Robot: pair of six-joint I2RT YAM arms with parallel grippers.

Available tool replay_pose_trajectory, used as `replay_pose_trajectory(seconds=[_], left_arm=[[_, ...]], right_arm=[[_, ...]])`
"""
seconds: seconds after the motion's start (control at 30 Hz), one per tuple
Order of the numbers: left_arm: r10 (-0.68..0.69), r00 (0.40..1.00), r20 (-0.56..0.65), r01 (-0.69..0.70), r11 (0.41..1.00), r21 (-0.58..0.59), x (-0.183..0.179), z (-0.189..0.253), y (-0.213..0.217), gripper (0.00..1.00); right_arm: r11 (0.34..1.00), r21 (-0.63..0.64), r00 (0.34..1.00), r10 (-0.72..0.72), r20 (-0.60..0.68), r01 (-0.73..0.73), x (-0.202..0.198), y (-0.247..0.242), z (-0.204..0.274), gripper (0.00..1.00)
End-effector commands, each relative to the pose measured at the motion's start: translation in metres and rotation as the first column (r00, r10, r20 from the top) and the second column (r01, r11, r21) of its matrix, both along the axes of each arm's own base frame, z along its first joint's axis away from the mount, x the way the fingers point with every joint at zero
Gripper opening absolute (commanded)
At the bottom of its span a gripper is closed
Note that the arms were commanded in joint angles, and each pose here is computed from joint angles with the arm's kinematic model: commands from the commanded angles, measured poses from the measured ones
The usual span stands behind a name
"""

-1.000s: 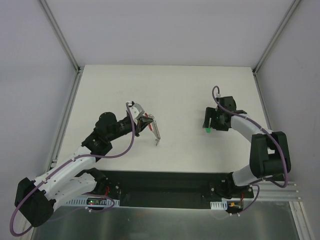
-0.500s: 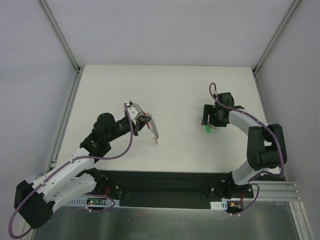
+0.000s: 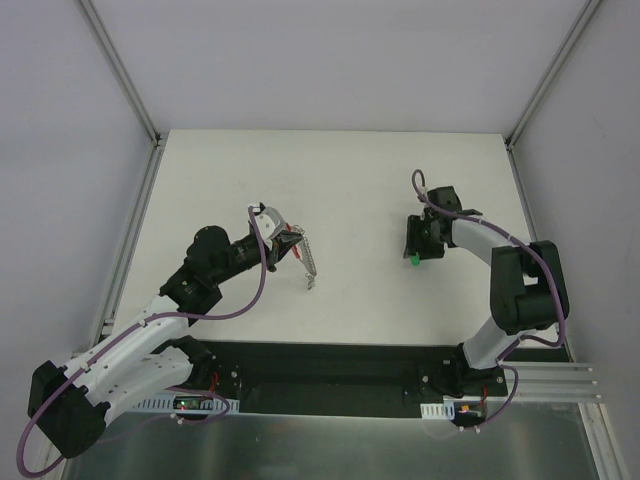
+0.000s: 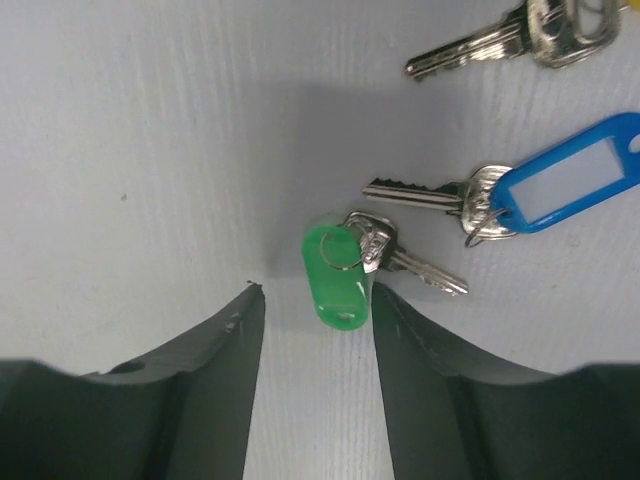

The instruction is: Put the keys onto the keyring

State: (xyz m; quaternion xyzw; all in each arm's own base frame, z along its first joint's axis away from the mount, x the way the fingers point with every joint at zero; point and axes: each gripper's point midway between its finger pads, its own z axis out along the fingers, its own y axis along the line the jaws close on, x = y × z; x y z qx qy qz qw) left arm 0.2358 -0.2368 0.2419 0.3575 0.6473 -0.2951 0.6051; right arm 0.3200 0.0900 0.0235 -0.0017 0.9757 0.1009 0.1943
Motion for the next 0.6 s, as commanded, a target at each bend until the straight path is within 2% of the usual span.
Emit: replay_pose_trajectory(seconds=[0.0, 0.07, 0.3, 0.47, 0.57], left_arm=[[0.016, 0.997, 0.069, -0.013, 0.999, -0.043, 0.004, 0.026, 0.004, 0.00], [0.016, 0.998, 0.068, -0.013, 0.999, -0.043, 0.004, 0.026, 0.003, 0.00], [0.014, 0.997, 0.069, -0.011, 0.999, -0.043, 0.003, 0.027, 0.004, 0.00], [0.013, 0.997, 0.072, -0.010, 0.999, -0.046, 0.003, 0.028, 0.004, 0.00], [0.012, 0.997, 0.073, -0.008, 0.999, -0.045, 0.002, 0.029, 0.004, 0.00]], right_arm=[[1.000, -0.003, 0.999, 0.031, -0.041, -0.031, -0.011, 0.014, 0.005, 0.46], [0.999, -0.029, 0.998, 0.019, -0.051, -0.021, -0.016, 0.013, 0.004, 0.37], [0.988, -0.144, 0.996, 0.044, -0.079, -0.056, -0.040, 0.017, -0.002, 0.20], [0.980, -0.190, 0.996, 0.054, -0.076, -0.067, -0.049, 0.027, -0.005, 0.17], [0.981, -0.189, 0.999, 0.032, -0.024, -0.036, -0.044, 0.028, 0.004, 0.18]])
